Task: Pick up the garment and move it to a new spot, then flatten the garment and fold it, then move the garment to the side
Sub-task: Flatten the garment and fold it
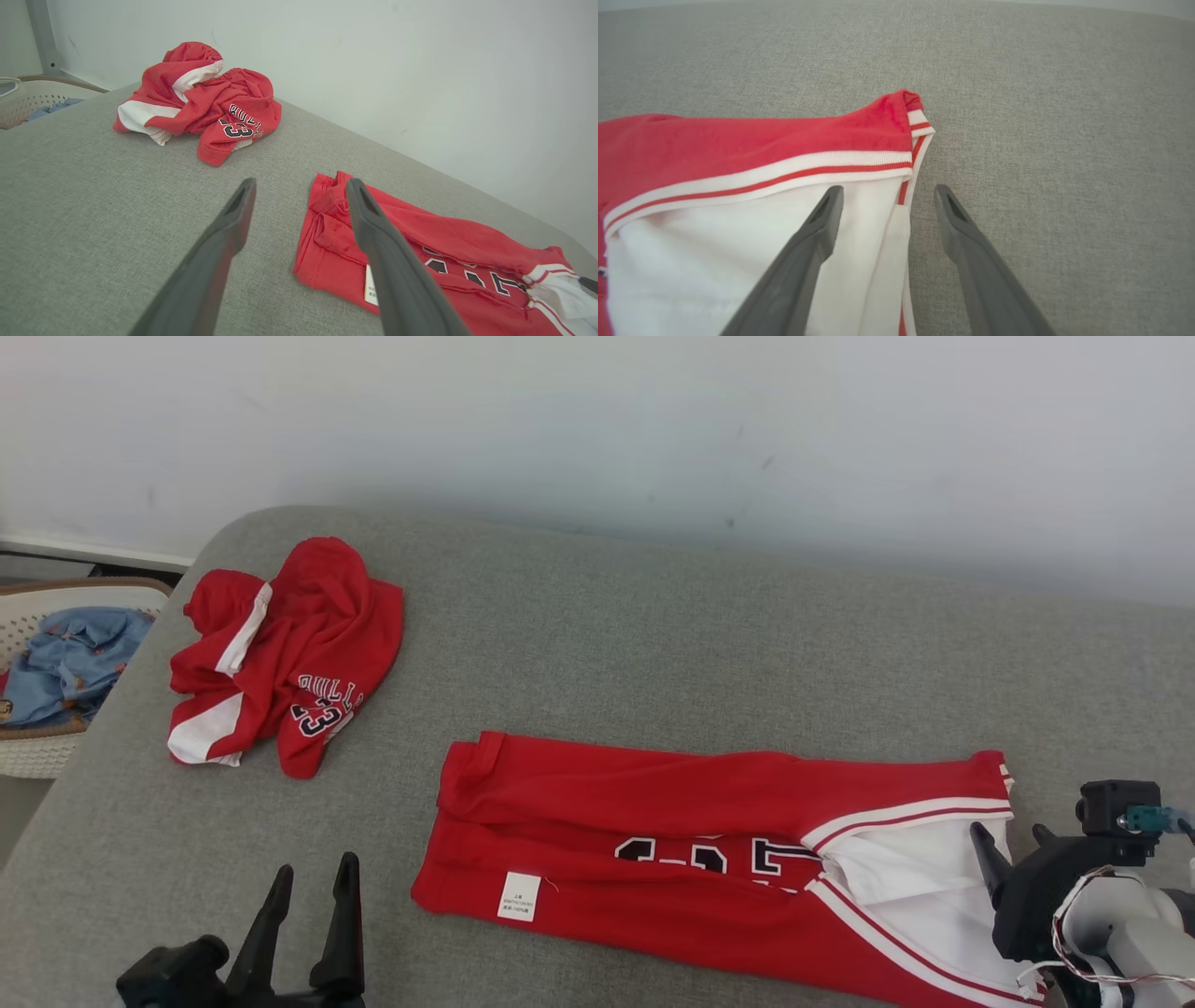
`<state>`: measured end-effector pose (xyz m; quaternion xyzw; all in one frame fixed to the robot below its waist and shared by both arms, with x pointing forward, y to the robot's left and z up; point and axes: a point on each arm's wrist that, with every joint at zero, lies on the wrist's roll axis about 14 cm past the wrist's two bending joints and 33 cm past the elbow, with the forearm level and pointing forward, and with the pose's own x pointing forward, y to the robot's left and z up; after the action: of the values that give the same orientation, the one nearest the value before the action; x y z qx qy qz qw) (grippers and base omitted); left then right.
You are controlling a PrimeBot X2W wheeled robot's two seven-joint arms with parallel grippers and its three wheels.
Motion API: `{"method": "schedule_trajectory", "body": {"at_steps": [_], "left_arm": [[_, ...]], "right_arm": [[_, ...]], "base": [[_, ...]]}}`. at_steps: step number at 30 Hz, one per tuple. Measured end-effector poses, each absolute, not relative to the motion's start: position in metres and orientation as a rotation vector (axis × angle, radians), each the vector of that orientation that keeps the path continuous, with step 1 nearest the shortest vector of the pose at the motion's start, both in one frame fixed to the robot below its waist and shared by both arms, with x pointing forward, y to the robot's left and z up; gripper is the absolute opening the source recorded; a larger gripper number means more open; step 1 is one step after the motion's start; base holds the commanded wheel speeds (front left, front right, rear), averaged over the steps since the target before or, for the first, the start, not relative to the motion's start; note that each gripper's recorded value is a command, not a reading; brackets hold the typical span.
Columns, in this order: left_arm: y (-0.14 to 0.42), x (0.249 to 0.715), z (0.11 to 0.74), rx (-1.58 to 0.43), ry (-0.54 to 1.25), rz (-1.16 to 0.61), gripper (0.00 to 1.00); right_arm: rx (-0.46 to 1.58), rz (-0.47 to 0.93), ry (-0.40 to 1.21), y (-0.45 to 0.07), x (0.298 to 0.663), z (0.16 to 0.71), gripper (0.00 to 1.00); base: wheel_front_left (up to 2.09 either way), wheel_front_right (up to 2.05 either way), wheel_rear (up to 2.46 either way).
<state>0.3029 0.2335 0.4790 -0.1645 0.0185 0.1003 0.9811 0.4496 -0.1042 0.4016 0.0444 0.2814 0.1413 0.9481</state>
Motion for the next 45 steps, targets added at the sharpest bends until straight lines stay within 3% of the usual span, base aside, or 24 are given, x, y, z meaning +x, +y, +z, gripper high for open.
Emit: {"method": "schedule_trajectory", "body": {"at_steps": [5,14,15,16,17,18,29,39,45], "left_arm": [[0.239,0.308,0.482,-0.320,0.030,0.215,1.00],[0.240,0.312,0.479,-0.320,0.039,0.222,1.00],[0.239,0.312,0.479,-0.323,0.039,0.221,1.00],[0.238,0.312,0.479,-0.327,0.038,0.220,1.00],[0.238,0.313,0.479,-0.329,0.038,0.220,1.00],[0.238,0.313,0.480,-0.330,0.037,0.221,1.00],[0.235,0.316,0.479,-0.331,0.037,0.212,1.00],[0.227,0.320,0.478,-0.318,0.042,0.182,1.00],[0.219,0.326,0.478,-0.320,0.044,0.154,1.00]], "right_arm": [[0.059,0.294,0.706,-0.101,0.440,0.373,1.00],[0.047,0.297,0.782,-0.101,0.442,0.365,1.00],[0.047,0.293,0.794,-0.103,0.441,0.363,0.84],[0.047,0.296,0.807,-0.102,0.440,0.362,0.49],[0.044,0.304,0.816,-0.101,0.439,0.362,0.29],[0.041,0.312,0.824,-0.100,0.439,0.362,0.00],[0.048,0.312,0.824,-0.105,0.439,0.368,0.00],[0.016,0.163,0.764,-0.173,0.450,0.380,0.00],[0.064,0.167,0.703,-0.171,0.451,0.391,0.00]], "base": [[0.00,0.00,0.00],[0.00,0.00,0.00],[0.00,0.00,0.00],[0.00,0.00,0.00],[0.00,0.00,0.00],[0.00,0.00,0.00],[0.00,0.00,0.00],[0.00,0.00,0.00],[0.00,0.00,0.00]]}}
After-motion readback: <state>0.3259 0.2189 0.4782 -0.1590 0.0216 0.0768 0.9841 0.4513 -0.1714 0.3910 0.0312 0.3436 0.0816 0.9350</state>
